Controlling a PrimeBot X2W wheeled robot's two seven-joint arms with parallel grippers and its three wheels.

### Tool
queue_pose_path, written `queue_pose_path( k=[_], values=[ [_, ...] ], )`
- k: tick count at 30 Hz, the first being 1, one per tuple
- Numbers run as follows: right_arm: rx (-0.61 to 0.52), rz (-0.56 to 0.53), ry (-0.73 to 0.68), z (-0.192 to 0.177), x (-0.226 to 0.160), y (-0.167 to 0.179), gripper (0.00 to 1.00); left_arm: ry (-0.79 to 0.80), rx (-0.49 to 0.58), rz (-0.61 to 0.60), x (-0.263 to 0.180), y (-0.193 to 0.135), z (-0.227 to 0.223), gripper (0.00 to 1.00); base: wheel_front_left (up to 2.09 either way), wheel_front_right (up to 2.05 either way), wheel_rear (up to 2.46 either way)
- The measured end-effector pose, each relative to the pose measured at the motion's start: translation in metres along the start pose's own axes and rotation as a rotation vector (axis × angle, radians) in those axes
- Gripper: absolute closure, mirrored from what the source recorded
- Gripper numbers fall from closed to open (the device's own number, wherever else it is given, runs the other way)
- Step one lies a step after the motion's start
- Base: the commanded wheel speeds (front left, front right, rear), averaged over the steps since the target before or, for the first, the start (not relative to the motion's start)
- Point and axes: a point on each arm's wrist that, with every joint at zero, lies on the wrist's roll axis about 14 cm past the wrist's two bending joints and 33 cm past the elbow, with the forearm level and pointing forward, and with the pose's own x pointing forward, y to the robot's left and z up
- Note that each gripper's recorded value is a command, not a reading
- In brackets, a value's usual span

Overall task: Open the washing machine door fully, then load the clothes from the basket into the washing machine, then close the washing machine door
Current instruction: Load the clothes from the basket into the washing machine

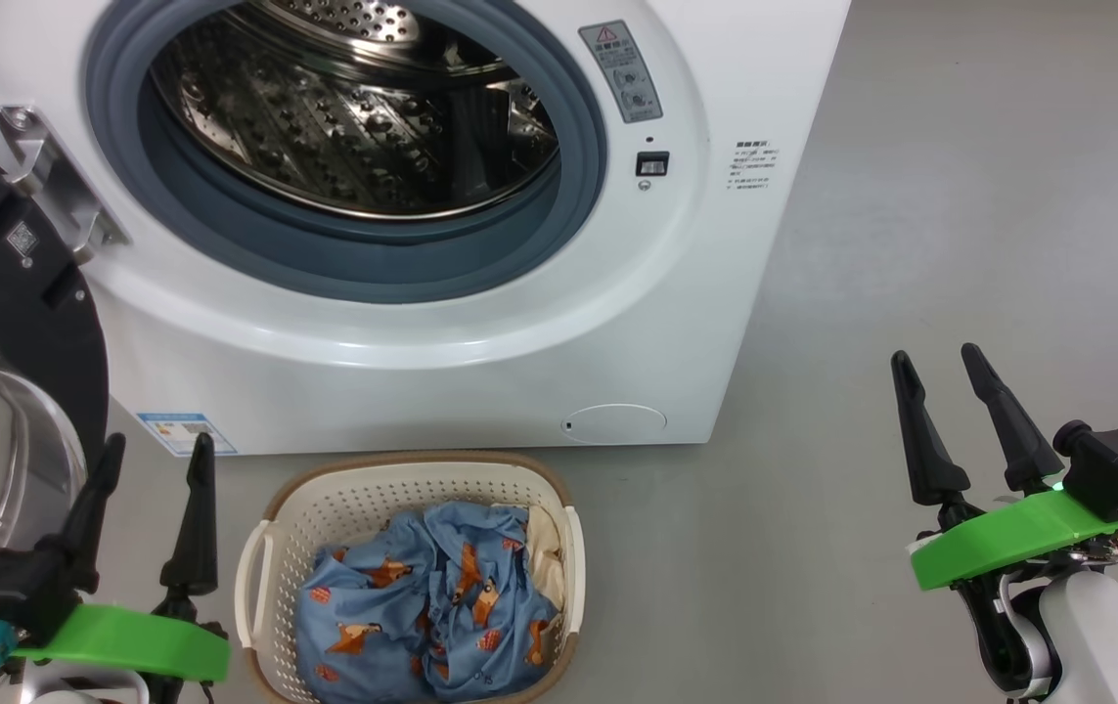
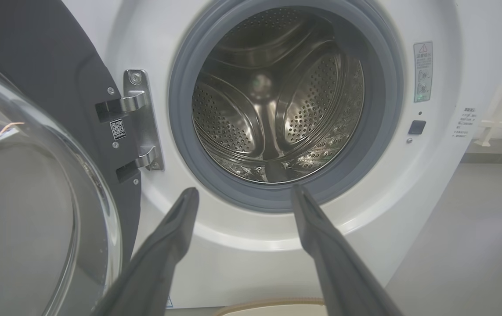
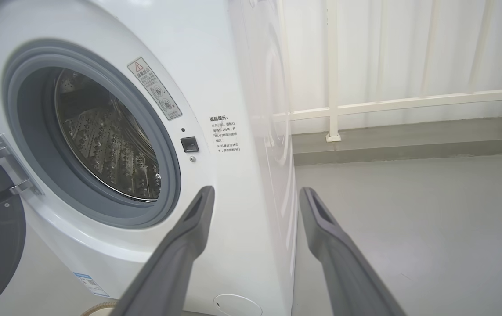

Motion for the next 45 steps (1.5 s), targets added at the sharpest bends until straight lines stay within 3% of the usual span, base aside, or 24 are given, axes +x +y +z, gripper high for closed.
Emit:
queue_pose_path(
  k=[23, 45],
  values=[
    [0.013, -0.014, 0.011, -0.006, 0.000, -0.002, 0.00, 0.032, -0.006, -0.033, 0.004, -0.011, -0.012, 0.00, 0.00, 0.00, 0.00],
    [0.023, -0.071, 0.096, -0.050, 0.016, -0.019, 0.00, 0.219, -0.017, -0.155, 0.041, -0.036, -0.083, 0.00, 0.00, 0.00, 0.00]
  ],
)
